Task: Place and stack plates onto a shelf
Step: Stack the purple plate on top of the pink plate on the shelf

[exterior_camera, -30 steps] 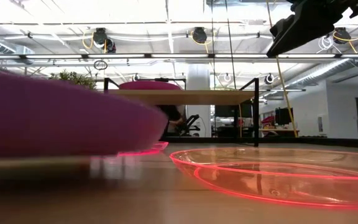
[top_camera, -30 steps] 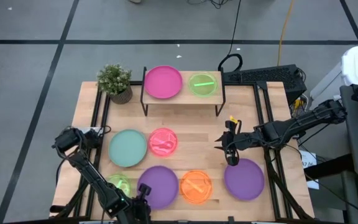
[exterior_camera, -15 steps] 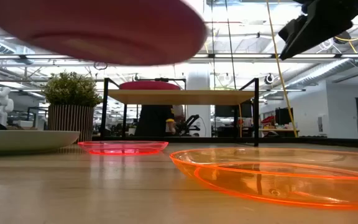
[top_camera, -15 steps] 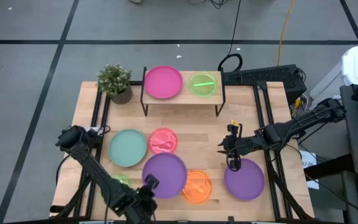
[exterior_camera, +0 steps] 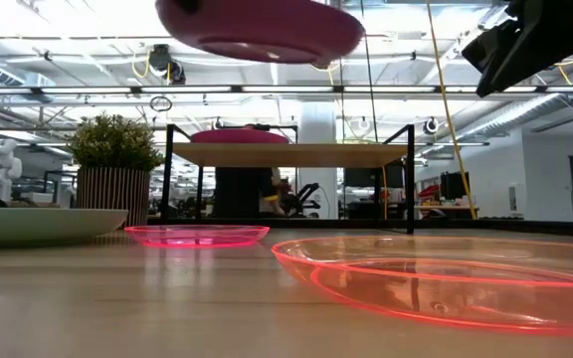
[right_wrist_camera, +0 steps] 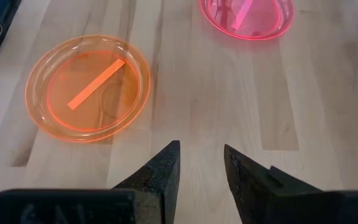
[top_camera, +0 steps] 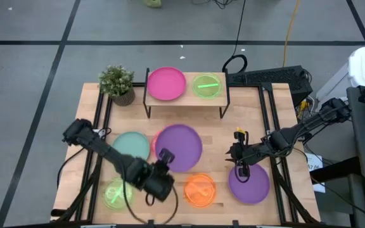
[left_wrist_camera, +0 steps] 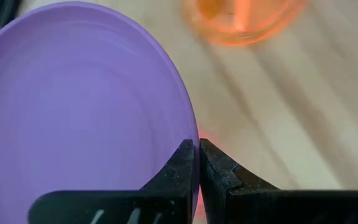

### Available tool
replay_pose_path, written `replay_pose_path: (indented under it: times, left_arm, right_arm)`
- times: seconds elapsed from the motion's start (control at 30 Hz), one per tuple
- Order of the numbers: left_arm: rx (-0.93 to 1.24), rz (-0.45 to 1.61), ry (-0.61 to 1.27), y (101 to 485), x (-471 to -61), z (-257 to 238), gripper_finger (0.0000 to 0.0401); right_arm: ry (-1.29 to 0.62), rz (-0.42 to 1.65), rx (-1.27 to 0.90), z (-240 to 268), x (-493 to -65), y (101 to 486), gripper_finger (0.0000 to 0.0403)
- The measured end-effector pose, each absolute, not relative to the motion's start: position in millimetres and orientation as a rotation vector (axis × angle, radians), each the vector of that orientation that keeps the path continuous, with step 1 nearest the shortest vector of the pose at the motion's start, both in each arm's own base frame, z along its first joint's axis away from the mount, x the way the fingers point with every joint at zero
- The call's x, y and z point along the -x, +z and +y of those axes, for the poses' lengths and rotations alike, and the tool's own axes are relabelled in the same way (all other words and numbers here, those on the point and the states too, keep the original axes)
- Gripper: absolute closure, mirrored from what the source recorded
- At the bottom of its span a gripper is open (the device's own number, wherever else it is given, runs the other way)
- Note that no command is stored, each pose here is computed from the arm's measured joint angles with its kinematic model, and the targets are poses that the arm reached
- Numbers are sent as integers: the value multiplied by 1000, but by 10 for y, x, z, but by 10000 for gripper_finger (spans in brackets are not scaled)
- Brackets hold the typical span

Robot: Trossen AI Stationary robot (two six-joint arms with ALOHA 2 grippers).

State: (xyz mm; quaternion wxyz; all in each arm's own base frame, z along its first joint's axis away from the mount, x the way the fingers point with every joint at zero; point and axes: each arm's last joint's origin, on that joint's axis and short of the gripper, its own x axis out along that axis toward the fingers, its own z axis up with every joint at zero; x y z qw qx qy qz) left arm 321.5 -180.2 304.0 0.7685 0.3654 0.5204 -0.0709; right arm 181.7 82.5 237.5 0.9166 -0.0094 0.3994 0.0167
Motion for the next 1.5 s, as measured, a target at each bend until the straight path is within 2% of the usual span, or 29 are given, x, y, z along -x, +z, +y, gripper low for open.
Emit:
replay_pose_path:
  times: [0.27,0.47,1.03,1.2,1.33,1.5]
  left_arm:
    - [-692,1056,-31,3569,-3086,-1157,391]
    - [-643,1041,51,3775,-3041,-684,391]
    - [-381,1127,163,3770,-3088,436,391]
    - [-364,1070,202,3755,-3131,648,391]
    - [-310,1056,203,3672,-3140,795,391]
    - [-287,1087,227,3383,-3166,926,391]
  right_arm:
    - [34,821,23,824,-1817,2376,293]
    - [34,822,20,824,-1817,2375,293]
    - [35,836,-2,849,-1794,2366,293]
    - [46,839,-7,882,-1776,2365,293]
    - [45,839,-15,889,-1772,2364,293]
    - [44,838,-15,889,-1773,2365,293]
